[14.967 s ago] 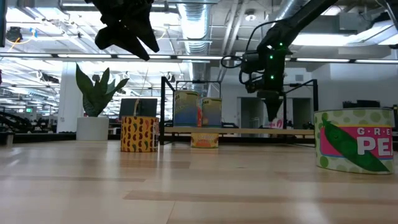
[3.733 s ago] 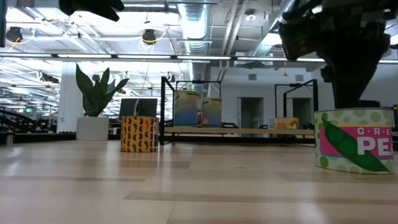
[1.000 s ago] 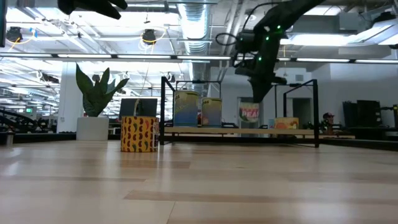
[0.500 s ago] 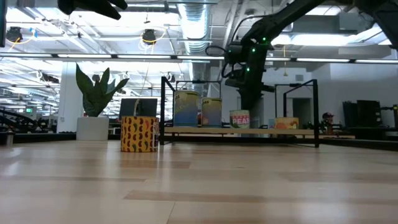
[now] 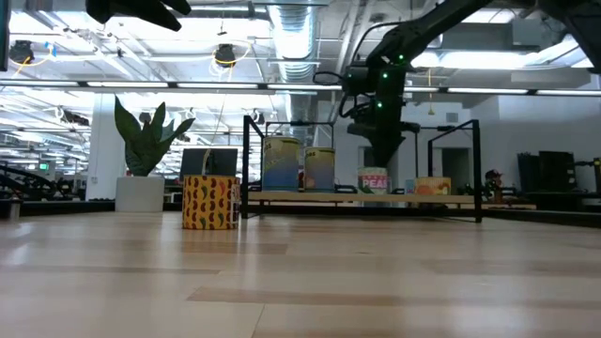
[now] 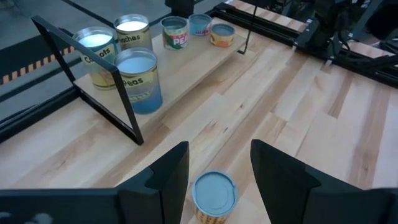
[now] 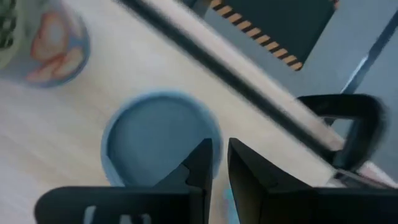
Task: Pick and place cans onto a shelf
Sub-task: Put the canned black beans on the shelf
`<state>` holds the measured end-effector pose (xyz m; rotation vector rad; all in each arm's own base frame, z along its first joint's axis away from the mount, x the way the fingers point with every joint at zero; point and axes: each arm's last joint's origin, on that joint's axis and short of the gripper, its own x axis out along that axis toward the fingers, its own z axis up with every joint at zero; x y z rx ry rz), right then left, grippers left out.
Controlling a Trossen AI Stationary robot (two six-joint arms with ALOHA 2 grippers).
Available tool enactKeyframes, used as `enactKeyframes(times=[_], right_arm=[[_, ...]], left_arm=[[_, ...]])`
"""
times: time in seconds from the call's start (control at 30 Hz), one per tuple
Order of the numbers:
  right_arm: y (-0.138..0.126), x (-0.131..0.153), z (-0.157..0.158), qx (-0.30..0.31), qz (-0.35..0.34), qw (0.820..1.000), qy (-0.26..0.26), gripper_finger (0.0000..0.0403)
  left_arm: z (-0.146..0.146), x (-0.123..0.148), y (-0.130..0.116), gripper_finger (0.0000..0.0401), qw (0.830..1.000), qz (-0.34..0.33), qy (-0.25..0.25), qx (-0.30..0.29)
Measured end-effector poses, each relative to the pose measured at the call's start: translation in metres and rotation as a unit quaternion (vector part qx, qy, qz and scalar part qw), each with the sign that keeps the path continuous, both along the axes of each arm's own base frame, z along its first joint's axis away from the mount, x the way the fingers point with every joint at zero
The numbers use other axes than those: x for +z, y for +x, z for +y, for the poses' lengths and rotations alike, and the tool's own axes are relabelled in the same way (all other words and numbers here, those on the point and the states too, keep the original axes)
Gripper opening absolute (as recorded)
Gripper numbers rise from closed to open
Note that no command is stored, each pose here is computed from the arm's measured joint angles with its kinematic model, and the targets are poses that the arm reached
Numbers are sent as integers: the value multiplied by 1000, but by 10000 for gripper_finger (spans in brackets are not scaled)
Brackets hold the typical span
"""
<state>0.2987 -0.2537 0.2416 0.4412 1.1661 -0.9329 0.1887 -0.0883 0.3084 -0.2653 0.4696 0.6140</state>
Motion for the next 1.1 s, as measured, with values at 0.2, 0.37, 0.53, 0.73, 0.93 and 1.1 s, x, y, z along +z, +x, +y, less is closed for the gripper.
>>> enactKeyframes(times=[0.2, 0.37, 0.53, 0.73, 0.93, 1.1], right_arm=[[-3, 13, 0, 2, -33, 999, -5, 74], [-3, 26, 9, 20, -51, 998, -7, 74], [-7, 40, 23, 36, -55, 998, -2, 74], [1, 52, 62, 102, -89, 987, 83, 74], [35, 54, 133, 225, -129, 950, 172, 74], [67, 59, 203, 320, -167, 922, 137, 74]], left_arm=[[0, 0, 0, 163, 1000, 0, 0, 0], [0, 0, 0, 163, 1000, 2, -3, -3], [0, 0, 0, 163, 1000, 4, -7, -6], [0, 0, 0, 163, 1000, 4, -7, -6], [0, 0, 0, 163, 1000, 4, -7, -6], [0, 0, 0, 163, 1000, 4, -7, -5]])
